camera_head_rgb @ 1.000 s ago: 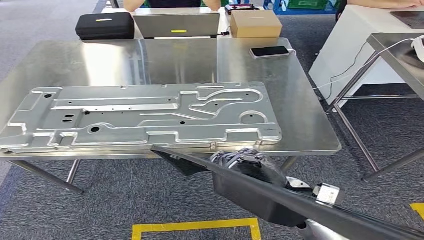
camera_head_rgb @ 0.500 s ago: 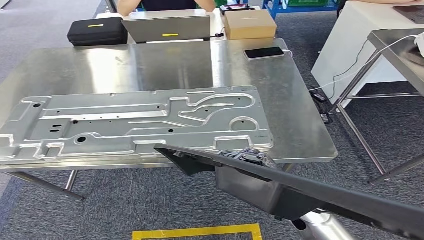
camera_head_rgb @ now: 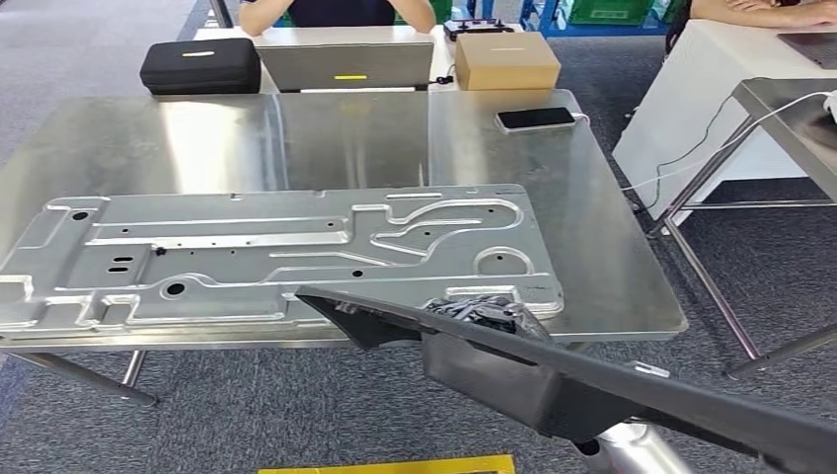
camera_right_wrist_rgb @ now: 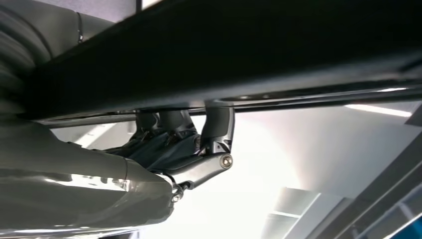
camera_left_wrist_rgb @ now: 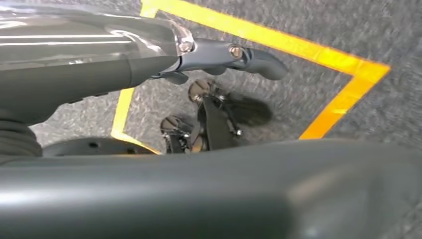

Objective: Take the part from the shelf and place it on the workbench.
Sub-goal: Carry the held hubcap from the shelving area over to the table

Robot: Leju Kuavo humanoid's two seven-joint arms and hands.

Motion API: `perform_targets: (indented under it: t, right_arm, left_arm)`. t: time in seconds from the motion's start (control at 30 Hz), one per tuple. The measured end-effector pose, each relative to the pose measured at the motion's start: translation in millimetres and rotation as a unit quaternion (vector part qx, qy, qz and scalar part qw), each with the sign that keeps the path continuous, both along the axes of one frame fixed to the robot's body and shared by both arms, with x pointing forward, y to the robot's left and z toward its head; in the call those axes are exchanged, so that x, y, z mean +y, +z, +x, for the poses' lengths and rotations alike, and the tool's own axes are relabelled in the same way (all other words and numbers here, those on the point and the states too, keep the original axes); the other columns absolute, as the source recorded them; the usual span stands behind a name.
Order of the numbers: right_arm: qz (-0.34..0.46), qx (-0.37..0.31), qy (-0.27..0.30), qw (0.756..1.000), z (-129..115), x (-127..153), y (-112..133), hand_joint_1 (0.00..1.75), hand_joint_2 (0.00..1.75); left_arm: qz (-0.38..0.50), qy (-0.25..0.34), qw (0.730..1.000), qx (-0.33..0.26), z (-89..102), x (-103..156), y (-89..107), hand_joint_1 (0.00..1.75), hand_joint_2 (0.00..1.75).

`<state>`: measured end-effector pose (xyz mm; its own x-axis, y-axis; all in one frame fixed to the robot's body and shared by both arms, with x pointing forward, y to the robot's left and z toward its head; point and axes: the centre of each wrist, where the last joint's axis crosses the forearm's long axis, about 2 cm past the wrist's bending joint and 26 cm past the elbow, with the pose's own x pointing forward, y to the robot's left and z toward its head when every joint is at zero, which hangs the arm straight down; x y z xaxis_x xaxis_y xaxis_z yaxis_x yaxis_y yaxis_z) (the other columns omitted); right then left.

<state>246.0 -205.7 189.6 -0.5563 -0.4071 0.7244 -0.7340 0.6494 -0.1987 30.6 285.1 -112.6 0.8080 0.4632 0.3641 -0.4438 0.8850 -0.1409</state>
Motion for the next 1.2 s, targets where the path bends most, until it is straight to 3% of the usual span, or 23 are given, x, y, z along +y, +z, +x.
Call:
perform_targets:
  t: [0.17,0.53,0.9,1.2]
  right_arm:
    - [0.01,-0.02,0.0,1.0,5.5,0.0,7.3,1.75,1.75]
    - [0.026,-0.083,-0.015,0.996,34.7,-7.8,56.8,1.75,1.75]
    - [-0.029,-0.075,-0.052,0.995,46.5,-3.9,54.6,1.75,1.75]
    - [-0.103,-0.044,-0.069,0.991,77.8,9.4,50.6,1.75,1.75]
  left_arm:
    - [0.0,-0.006,1.0,-0.005,0.3,0.2,0.0,0.0,0.0]
    - [-0.001,-0.015,1.0,-0.025,10.1,2.8,1.0,0.0,0.0]
    - [0.005,-0.019,1.0,-0.009,6.4,1.2,0.6,0.0,0.0]
    - [0.0,-0.036,0.999,-0.012,12.2,-2.8,1.3,0.0,0.0]
